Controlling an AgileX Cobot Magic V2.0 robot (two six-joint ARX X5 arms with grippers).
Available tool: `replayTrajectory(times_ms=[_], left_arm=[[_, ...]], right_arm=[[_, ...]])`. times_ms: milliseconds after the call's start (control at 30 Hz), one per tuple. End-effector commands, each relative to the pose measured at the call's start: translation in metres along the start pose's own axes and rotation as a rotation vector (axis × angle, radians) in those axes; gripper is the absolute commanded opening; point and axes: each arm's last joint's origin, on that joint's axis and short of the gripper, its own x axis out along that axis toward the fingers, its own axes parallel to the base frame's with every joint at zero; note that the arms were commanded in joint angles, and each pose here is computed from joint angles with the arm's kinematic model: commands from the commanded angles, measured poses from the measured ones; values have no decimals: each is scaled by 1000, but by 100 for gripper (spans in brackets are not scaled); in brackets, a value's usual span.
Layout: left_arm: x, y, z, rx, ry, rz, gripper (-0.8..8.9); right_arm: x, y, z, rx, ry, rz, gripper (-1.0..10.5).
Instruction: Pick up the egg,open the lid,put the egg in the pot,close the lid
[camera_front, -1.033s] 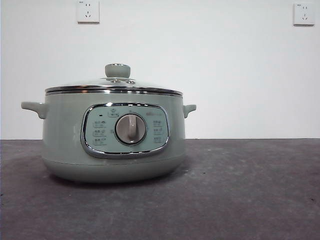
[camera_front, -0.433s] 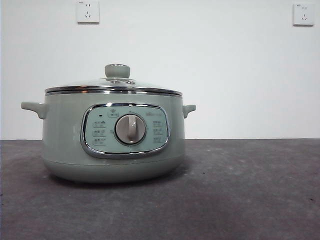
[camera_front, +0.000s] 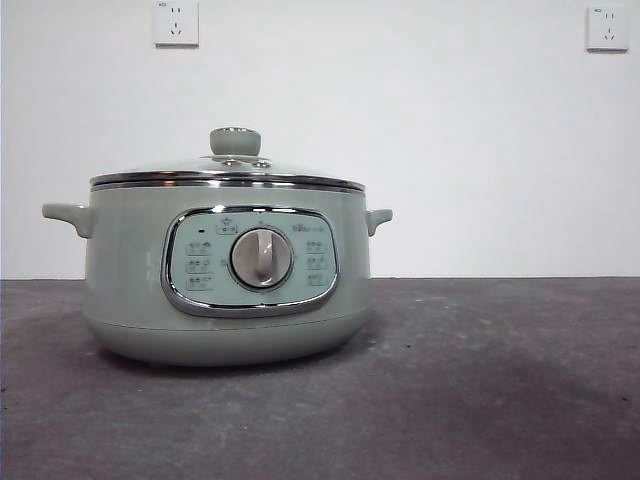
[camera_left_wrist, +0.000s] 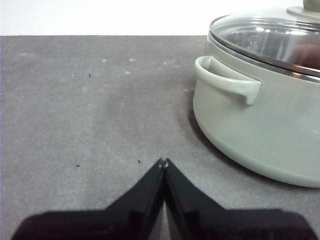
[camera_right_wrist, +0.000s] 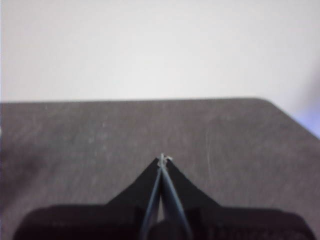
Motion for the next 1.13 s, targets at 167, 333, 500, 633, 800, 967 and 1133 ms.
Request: replayTrajectory(times_ms=[167, 333, 500, 633, 800, 967, 1133], left_arm=[[1, 0, -2, -8, 4, 0, -3], [1, 0, -2, -8, 3, 0, -3], [1, 0, -2, -8, 4, 0, -3], [1, 0, -2, -8, 4, 0, -3], [1, 0, -2, -8, 4, 0, -3], [1, 0, -2, -8, 4, 0, -3], [1, 0, -2, -8, 4, 0, -3]], right_arm=[[8, 2, -45, 13, 49, 0, 2], [8, 2, -62, 66, 119, -3, 2], [8, 2, -62, 65, 127, -3, 2], [8, 2, -62, 65, 127, -3, 2], [8, 2, -62, 65, 128, -3, 2], [8, 2, -62, 65, 128, -3, 2], [8, 2, -62, 65, 128, -3, 2]])
